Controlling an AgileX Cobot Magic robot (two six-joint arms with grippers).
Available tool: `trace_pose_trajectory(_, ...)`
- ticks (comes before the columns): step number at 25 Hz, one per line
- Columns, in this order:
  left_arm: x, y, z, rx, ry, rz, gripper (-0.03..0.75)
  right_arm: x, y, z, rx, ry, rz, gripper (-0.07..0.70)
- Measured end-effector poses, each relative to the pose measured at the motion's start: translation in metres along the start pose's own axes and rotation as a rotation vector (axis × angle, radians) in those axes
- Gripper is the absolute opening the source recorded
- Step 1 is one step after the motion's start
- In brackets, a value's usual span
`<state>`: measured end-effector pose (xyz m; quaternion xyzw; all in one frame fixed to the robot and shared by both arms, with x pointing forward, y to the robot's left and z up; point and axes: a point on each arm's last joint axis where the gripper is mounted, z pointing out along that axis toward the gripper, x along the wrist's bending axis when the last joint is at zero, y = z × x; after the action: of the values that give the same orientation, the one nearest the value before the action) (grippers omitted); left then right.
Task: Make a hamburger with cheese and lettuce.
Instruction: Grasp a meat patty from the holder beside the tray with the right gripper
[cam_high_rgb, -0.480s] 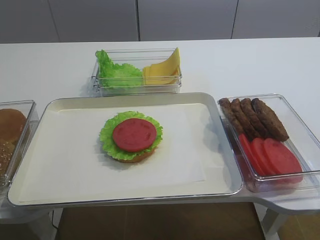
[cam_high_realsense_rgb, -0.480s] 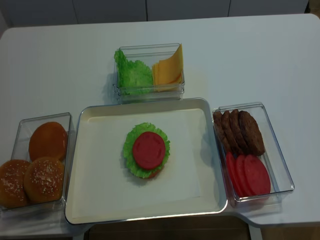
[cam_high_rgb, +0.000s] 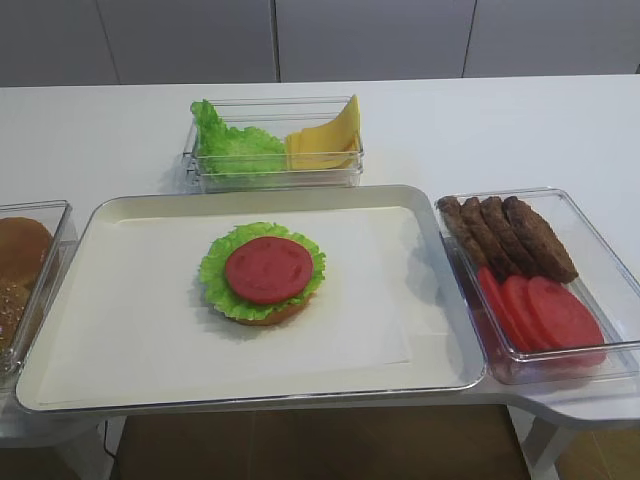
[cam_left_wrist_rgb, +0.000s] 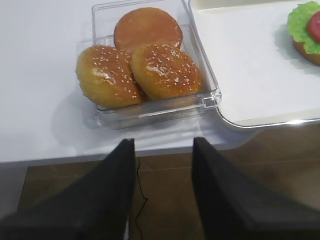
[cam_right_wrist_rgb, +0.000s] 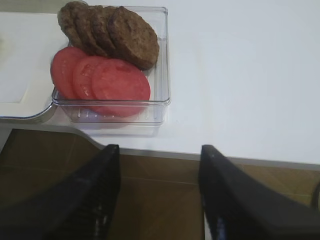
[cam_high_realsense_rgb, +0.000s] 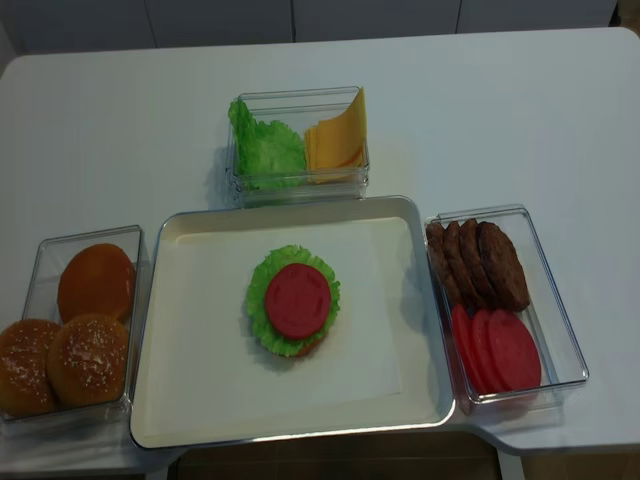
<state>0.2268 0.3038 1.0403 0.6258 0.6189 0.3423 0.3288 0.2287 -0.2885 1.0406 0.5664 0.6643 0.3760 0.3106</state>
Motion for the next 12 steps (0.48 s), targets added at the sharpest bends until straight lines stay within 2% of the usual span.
trace_pose_trajectory(12,0.0000,0.0000,0.0000,0.000,0.000,0.000,0.288,0.0000,0.0000,0.0000,0.000,0.000,0.000,0.386)
